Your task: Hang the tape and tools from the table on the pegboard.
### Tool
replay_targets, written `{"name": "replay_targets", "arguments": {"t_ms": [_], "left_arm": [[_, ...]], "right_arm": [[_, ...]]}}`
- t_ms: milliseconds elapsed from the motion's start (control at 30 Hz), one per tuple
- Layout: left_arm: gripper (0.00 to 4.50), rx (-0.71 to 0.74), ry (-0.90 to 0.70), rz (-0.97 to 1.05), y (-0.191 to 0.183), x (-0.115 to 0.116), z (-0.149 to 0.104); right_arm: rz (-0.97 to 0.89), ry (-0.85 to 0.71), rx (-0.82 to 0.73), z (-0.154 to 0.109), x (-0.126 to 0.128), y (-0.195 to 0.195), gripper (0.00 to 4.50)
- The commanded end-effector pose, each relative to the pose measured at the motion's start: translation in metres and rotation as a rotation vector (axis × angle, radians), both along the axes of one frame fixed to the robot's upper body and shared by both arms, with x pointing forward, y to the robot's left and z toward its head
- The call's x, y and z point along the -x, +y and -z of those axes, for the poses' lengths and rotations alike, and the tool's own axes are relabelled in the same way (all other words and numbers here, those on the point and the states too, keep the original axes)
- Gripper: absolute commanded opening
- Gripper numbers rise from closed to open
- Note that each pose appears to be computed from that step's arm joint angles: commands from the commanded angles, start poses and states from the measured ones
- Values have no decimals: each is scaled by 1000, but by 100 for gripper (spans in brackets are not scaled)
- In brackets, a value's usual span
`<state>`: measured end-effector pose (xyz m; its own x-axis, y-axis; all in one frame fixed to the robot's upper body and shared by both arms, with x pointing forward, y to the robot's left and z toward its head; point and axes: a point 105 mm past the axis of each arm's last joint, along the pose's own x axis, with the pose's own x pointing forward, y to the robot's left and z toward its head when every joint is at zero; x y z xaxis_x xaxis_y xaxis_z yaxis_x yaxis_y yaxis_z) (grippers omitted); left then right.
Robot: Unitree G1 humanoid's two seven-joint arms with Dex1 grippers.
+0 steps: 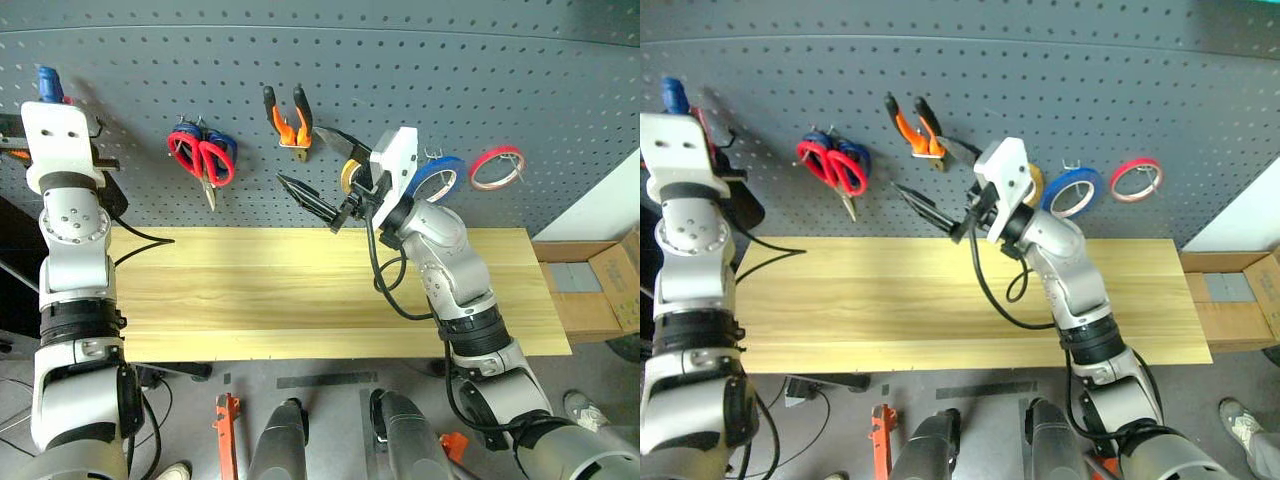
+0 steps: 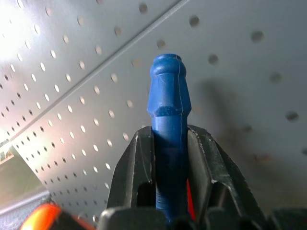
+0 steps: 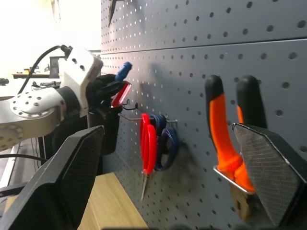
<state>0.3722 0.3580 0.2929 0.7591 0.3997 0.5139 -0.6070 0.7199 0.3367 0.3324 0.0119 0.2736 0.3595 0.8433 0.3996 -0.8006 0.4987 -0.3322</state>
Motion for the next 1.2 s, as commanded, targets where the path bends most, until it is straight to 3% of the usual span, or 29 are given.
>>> {"name": "replay_targets", "arguments": {"t_ms": [33,433,733,933,1100,1200], "left_arm": [[56,31,-34,-38,10,10,-6],[449,47,-41,-20,6,6,-10],[449,146,-37,89,-22,8,12],[449,169,-99,136,-45,24,6],[449,154,-112,279,-86,32,-5],[449,152,-46,403,-122,25,5]], "right_arm": [[-13,-39,-14,-8,7,-2,450],[2,-35,-2,-3,4,-5,450],[-17,-70,19,-5,9,-5,450],[-27,-103,52,-5,15,-12,450],[20,-88,106,11,24,-31,450],[79,-58,123,23,29,-42,450]]}}
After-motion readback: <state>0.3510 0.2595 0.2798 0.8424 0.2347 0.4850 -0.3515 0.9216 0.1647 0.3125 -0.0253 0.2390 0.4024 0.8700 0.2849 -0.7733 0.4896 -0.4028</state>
